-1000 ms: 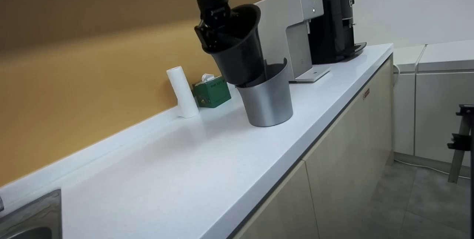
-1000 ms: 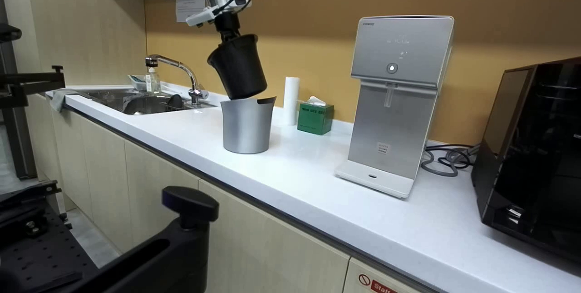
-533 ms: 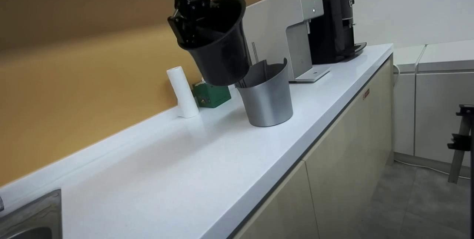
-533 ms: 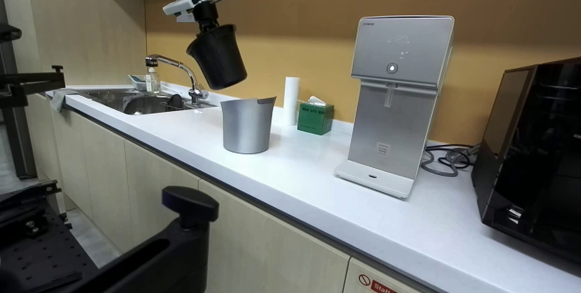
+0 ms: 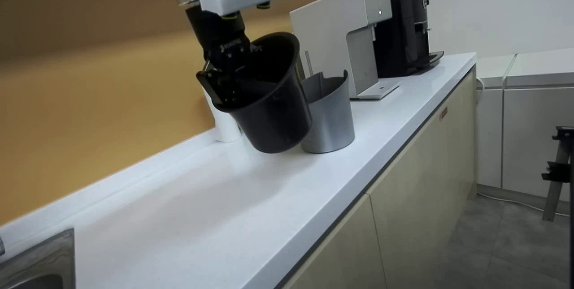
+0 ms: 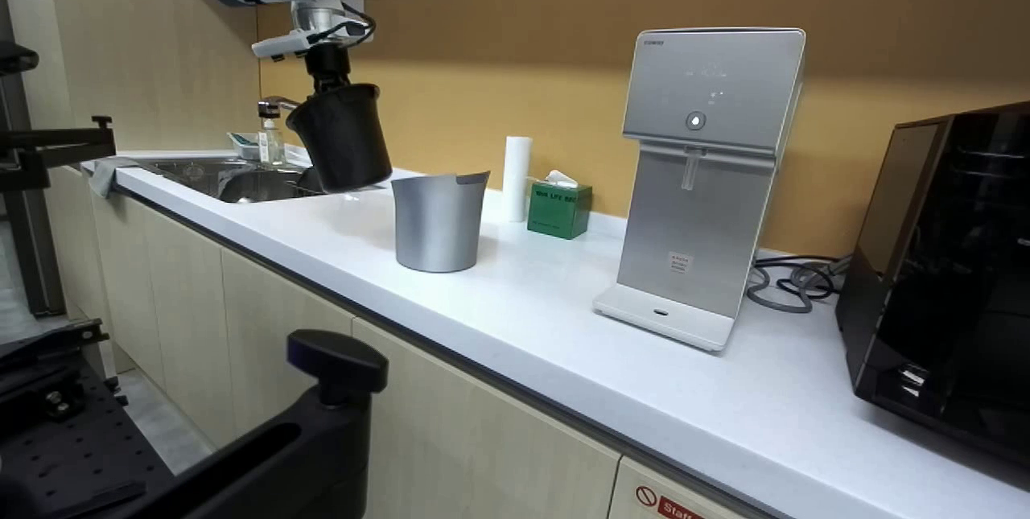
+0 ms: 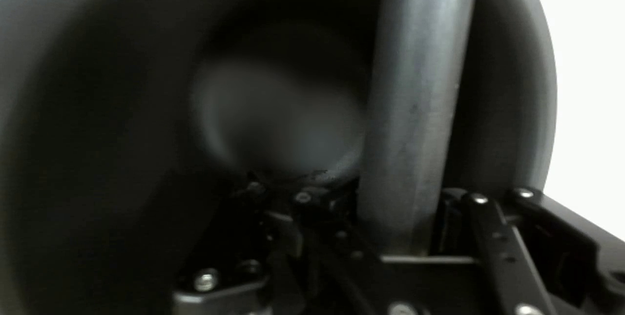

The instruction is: Remove the black bin from the grey bin.

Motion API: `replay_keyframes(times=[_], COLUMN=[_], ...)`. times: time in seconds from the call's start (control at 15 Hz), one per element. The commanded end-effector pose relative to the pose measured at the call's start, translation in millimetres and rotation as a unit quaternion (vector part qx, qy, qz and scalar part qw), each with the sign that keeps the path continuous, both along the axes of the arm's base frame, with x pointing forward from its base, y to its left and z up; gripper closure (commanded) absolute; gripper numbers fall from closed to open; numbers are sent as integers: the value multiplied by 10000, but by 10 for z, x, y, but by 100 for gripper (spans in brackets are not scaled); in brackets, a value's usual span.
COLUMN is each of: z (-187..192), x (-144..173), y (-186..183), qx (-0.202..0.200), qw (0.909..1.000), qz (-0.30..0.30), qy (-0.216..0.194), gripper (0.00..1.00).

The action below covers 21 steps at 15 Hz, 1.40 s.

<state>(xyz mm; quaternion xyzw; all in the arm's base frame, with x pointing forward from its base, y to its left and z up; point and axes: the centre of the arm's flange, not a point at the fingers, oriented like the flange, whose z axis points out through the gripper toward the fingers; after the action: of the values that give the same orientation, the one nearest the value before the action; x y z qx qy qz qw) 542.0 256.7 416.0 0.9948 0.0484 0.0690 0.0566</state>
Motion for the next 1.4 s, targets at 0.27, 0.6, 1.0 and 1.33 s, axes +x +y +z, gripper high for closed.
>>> replay_keyframes(times=[0.27, 0.6, 1.0, 1.33], z=[-340, -486, -654, -793], x=[-10, 81, 139, 167], y=[1, -83, -176, -218], qx=[651, 1223, 1351, 1345], qw=[9963, 9888, 9861, 9862], qz=[113, 29, -90, -160], qy=[556, 860, 959, 952], gripper=[99, 99, 99, 99])
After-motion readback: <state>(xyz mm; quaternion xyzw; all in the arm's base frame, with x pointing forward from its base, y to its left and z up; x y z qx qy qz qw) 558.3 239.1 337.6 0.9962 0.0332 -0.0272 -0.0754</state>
